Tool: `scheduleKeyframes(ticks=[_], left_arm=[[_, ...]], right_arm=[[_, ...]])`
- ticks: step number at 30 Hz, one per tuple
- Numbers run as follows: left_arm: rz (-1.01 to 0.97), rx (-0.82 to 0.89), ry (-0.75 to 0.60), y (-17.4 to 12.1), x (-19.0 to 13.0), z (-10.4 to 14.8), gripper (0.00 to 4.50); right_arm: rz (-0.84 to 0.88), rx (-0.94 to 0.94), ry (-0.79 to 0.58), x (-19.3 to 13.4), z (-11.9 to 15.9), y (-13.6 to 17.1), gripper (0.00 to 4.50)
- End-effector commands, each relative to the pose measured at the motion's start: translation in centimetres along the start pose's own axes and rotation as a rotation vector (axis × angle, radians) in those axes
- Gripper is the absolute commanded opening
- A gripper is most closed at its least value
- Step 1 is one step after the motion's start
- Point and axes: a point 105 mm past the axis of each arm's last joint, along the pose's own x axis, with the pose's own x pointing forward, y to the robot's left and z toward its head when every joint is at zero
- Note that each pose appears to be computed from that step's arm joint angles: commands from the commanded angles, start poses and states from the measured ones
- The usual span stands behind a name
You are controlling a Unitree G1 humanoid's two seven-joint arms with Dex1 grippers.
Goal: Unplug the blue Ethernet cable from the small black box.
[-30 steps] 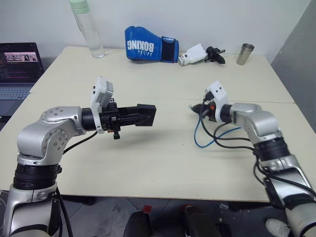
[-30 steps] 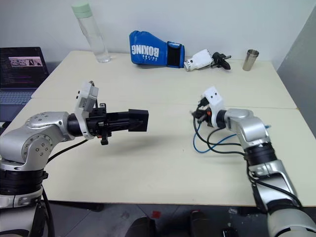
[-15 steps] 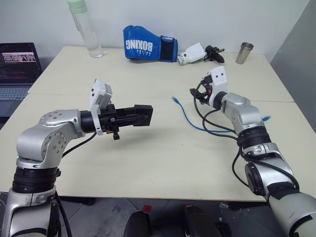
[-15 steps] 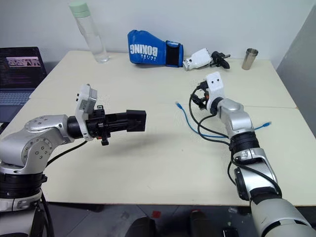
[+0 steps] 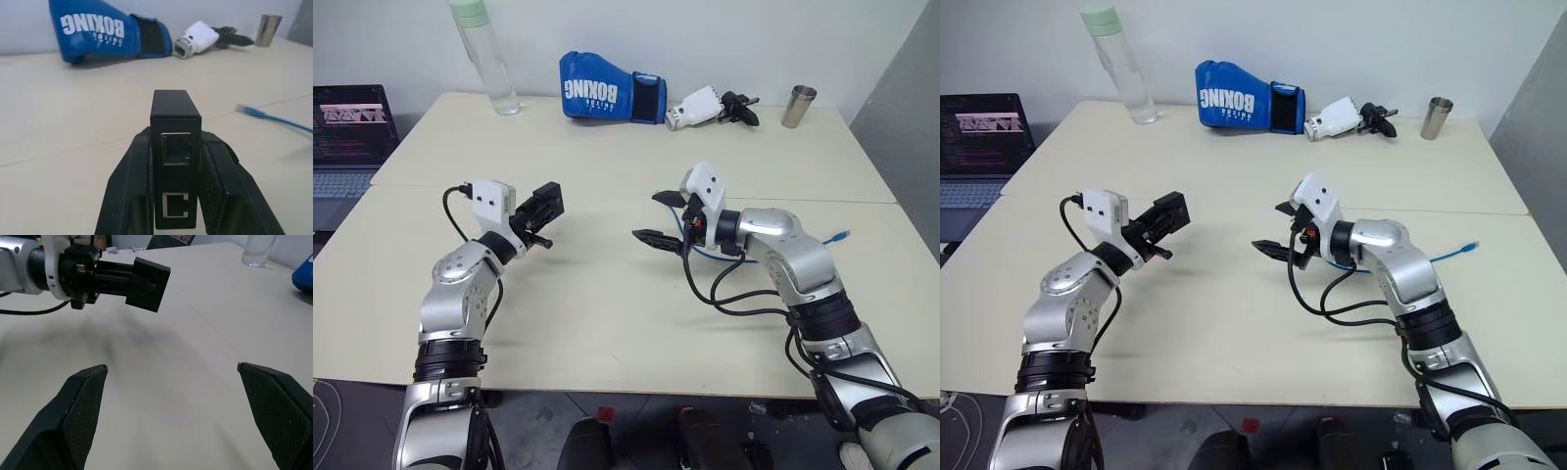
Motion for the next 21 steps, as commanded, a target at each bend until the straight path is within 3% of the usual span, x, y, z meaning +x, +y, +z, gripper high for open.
scheduleKeyframes(ticks=[1, 7, 17, 18, 21], left_arm=[[0.085, 0.046, -0.041, 1.1, -0.6, -0.7, 0.80], [0.129, 0.025, 0.007, 1.2, -1.5, -3.8, 0.80], [0.140, -0.047, 0.040, 1.4, -2.1, -5.2, 0.80], [0.133, -0.051, 0.040, 1.3, -2.1, -5.1, 1.50], [0.126, -0.056, 0.043, 1.3, -2.2, -5.1, 2.04]], right_arm=[[0.021, -0.033, -0.023, 1.0, 1.3, 1.0, 4.50], [0.074, -0.017, 0.011, 1.6, 0.7, 2.1, 4.50], [0.239, 0.022, 0.002, 1.0, 1.1, 4.5, 4.50], [0.239, 0.023, 0.002, 1.0, 1.2, 4.6, 4.50], [0.238, 0.024, 0.001, 1.0, 1.2, 4.6, 4.50]])
